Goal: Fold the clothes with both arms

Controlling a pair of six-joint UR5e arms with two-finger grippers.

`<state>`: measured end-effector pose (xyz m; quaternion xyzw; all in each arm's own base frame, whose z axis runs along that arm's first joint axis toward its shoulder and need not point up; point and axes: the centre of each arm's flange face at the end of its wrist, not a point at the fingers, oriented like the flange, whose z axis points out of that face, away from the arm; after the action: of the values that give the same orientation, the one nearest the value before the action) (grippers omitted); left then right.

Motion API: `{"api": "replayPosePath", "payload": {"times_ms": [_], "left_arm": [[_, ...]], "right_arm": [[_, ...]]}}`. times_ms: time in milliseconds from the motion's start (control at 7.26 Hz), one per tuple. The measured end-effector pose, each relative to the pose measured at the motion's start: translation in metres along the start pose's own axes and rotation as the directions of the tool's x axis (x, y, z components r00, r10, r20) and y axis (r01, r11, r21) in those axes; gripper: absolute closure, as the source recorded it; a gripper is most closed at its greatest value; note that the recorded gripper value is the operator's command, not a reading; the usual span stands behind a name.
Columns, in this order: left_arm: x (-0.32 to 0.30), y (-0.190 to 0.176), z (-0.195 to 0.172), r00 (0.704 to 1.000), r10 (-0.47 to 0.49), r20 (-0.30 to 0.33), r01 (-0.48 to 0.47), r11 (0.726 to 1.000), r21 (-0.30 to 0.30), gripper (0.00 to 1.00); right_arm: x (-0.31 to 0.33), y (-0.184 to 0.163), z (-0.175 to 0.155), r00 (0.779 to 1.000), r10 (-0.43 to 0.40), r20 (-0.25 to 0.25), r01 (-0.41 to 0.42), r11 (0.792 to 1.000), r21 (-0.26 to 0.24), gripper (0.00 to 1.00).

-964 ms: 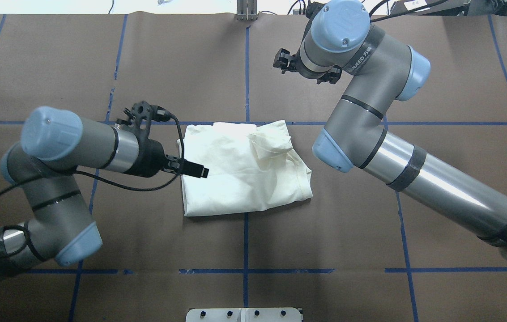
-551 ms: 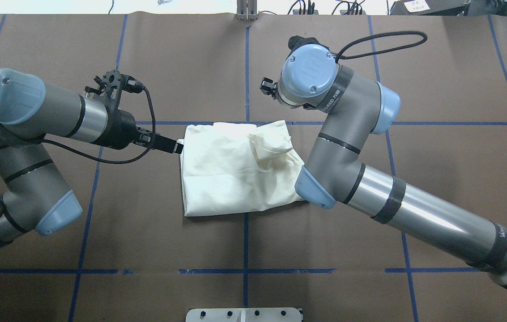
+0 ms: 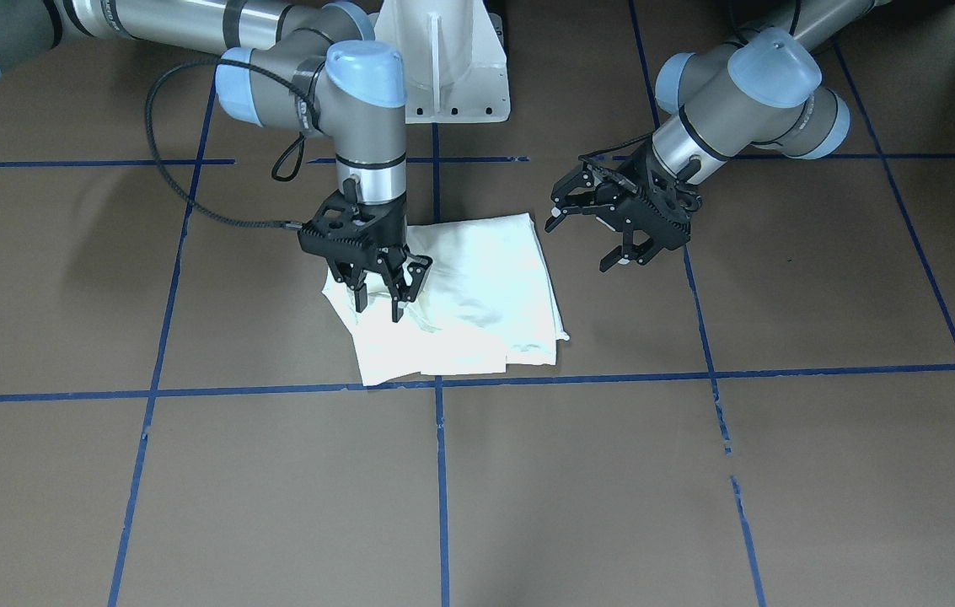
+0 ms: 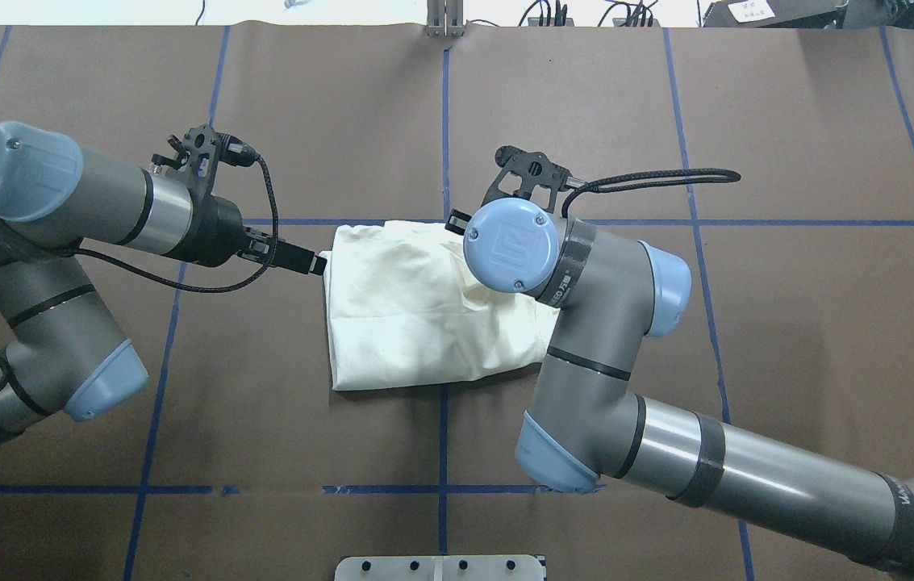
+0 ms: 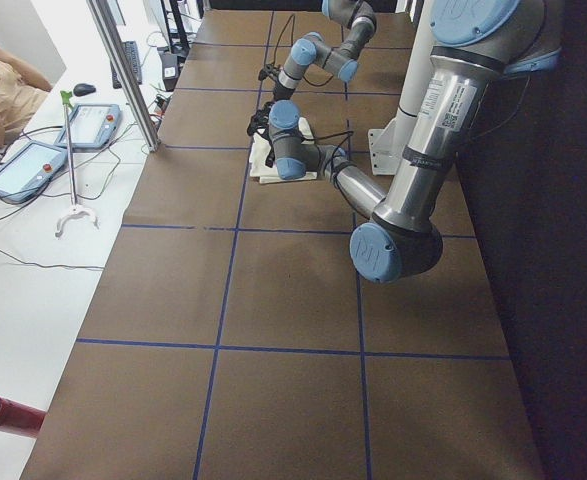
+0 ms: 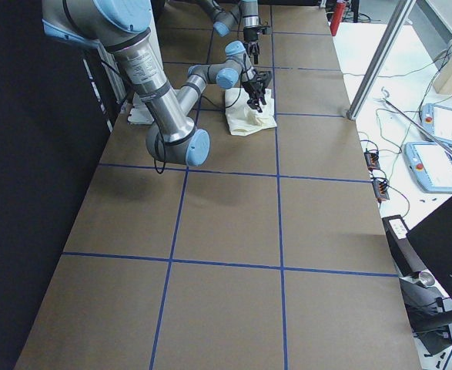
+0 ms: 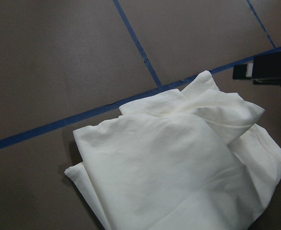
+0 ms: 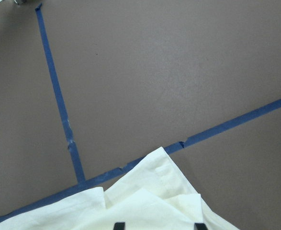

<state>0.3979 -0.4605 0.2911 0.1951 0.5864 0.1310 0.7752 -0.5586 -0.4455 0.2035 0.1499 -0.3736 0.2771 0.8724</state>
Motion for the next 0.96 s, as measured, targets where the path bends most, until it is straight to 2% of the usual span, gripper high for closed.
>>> {"api": "replayPosePath", "payload": {"times_ms": [413,827,964], "left_arm": [[-0.001,0.0,0.002,1.0,-0.001,0.002,0.001,1.0,-0.001,0.0],[-0.001,0.0,0.003,1.0,-0.001,0.002,0.001,1.0,-0.002,0.0],[-0.001,0.0,0.003,1.0,-0.001,0.002,0.001,1.0,-0.001,0.0]], "right_arm": [[0.017,0.013,0.01,0.999,-0.026,-0.026,0.027,0.999,0.032,0.36],[0.024,0.021,0.016,0.998,-0.043,-0.037,0.045,0.998,0.051,0.37],[0.024,0.024,0.016,0.998,-0.045,-0.038,0.047,0.998,0.051,0.5]]}}
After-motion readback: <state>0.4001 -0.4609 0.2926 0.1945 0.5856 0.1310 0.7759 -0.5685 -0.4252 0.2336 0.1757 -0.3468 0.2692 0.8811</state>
